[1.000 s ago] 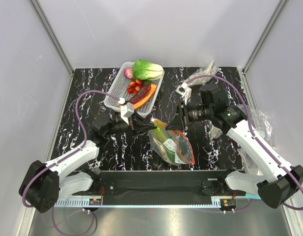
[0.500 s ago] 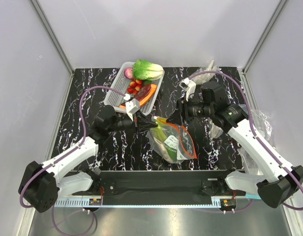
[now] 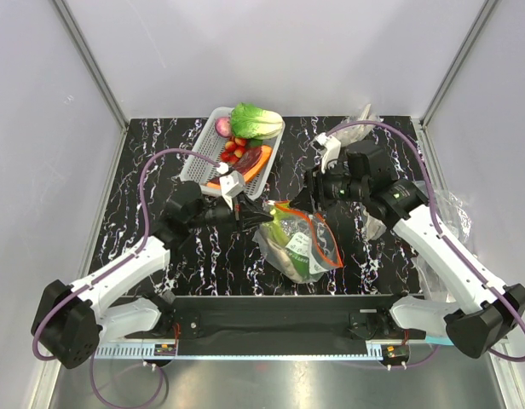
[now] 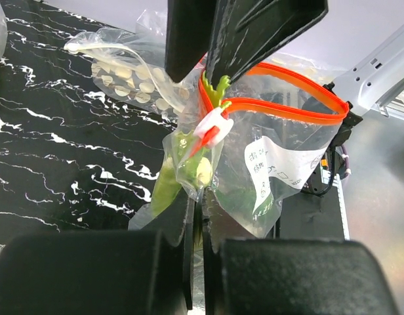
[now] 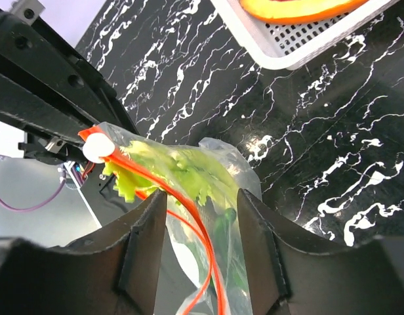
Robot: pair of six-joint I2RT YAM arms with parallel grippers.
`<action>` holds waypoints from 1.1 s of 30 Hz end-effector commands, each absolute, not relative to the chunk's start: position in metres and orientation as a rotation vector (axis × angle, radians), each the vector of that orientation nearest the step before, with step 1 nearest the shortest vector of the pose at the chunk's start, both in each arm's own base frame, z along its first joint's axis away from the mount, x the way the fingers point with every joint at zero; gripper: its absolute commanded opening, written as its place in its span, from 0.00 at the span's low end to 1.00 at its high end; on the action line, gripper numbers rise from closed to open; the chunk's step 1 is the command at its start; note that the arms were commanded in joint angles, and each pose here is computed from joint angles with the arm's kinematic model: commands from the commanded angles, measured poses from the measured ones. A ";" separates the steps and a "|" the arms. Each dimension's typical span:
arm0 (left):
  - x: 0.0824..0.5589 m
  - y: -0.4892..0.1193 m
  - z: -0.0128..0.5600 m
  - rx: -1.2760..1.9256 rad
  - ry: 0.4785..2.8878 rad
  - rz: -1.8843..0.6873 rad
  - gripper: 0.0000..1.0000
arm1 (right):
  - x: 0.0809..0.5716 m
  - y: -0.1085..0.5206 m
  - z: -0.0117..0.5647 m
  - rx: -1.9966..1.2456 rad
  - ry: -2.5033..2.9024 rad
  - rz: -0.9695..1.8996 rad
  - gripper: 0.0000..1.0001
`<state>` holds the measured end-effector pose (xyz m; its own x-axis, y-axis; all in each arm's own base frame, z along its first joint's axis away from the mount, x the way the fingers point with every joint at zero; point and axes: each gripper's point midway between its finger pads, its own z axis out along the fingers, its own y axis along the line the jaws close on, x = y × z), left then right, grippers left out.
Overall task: Place the food in the zip-top bag and seal the zipper
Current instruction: Zip the zipper food storage bag at the center of the board.
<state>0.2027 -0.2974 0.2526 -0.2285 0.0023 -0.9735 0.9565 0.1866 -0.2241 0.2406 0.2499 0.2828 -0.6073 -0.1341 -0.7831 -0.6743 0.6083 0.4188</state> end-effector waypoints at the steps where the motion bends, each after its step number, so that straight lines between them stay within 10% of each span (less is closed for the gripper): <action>1: 0.201 -0.300 0.284 0.981 1.377 -1.199 0.06 | 0.246 0.259 0.301 -0.668 2.022 0.919 0.54; 15: 0.196 -0.302 0.288 0.985 1.360 -1.197 0.39 | 0.246 0.284 0.273 -0.723 2.071 0.889 0.52; 25: 0.204 -0.302 0.286 0.944 1.392 -1.175 0.57 | 0.229 0.285 0.279 -0.754 2.047 0.957 0.10; 33: 0.206 -0.303 0.291 0.914 1.395 -1.181 0.59 | 0.220 0.284 0.262 -0.795 2.098 0.957 0.26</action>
